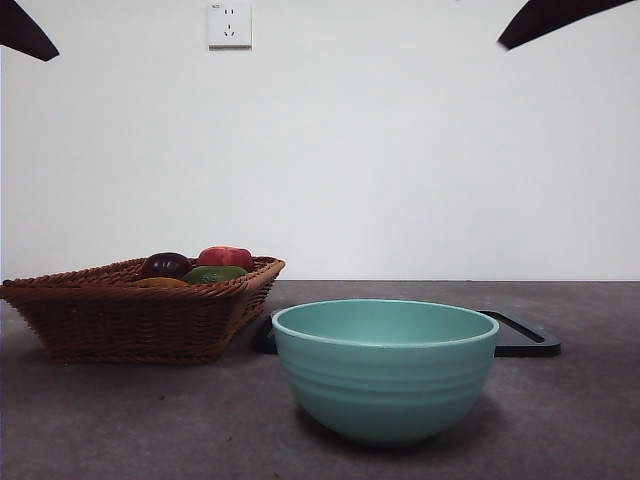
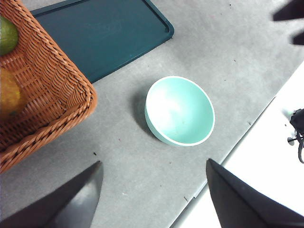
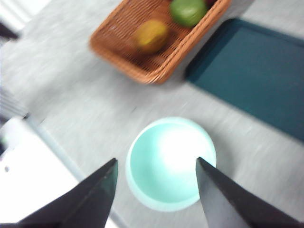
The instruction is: Pick up the wifruite, put it on the bowl, pick up the plate, put it on desk
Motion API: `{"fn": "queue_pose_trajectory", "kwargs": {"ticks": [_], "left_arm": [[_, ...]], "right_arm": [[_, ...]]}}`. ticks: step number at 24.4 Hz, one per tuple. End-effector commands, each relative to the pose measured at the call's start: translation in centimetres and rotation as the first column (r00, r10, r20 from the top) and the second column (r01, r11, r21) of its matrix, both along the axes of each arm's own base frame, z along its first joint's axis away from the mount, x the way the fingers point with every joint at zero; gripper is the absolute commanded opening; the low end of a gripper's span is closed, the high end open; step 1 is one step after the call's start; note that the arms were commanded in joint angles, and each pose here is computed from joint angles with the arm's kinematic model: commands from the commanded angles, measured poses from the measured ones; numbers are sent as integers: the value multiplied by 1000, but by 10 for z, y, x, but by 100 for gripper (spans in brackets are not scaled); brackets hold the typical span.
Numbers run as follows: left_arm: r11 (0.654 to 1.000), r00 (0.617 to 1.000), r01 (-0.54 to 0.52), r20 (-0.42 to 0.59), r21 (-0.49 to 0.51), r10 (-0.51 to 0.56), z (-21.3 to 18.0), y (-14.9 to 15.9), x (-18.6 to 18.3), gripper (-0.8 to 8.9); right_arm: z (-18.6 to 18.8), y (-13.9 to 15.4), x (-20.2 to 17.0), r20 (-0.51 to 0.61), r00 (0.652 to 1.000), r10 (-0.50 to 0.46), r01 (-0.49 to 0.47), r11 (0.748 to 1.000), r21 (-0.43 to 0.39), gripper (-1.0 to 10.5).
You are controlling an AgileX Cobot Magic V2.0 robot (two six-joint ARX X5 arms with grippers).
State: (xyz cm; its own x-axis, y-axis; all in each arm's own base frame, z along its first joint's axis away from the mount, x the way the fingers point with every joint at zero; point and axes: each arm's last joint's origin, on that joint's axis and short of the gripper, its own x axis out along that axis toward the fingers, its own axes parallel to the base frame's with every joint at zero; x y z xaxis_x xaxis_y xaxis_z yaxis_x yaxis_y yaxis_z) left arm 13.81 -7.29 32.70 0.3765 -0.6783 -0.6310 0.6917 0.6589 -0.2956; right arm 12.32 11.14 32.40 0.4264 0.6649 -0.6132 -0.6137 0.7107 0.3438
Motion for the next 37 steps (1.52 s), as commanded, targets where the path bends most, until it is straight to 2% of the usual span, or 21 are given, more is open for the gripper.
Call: {"fn": "queue_pose_trajectory", "kwargs": {"ticks": [1, 5, 23, 24, 26, 29, 30, 37], "left_arm": [[1000, 1000, 20, 23, -1, -20, 3, -1, 1, 342], [1000, 1000, 20, 23, -1, -20, 3, -1, 1, 342], [1000, 1000, 20, 22, -1, -20, 3, -1, 1, 334], [1000, 1000, 21, 22, -1, -21, 3, -1, 1, 315], [1000, 1000, 20, 22, -1, -20, 3, -1, 1, 199], [1000, 1000, 21, 23, -1, -21, 3, -1, 1, 2], [1000, 1000, 21, 23, -1, -21, 3, -1, 1, 8], [1000, 1000, 20, 23, -1, -20, 3, -1, 1, 8]], "right_arm": [[2, -5, -9, -23, 999, 24, -25, 999, -24, 262], [-3, -13, -19, -100, 994, 36, -43, 996, -73, 262], [-2, -12, -18, -95, 995, 36, -43, 997, -70, 262], [-2, -12, -18, -95, 995, 36, -43, 997, -70, 261], [-2, -12, -18, -95, 995, 36, -42, 997, -70, 236], [-2, -12, -18, -93, 995, 33, -40, 997, -72, 48], [-2, -12, -18, -92, 995, 34, -40, 997, -72, 3], [-2, -12, -18, -88, 995, 38, -45, 996, -74, 6]]}}
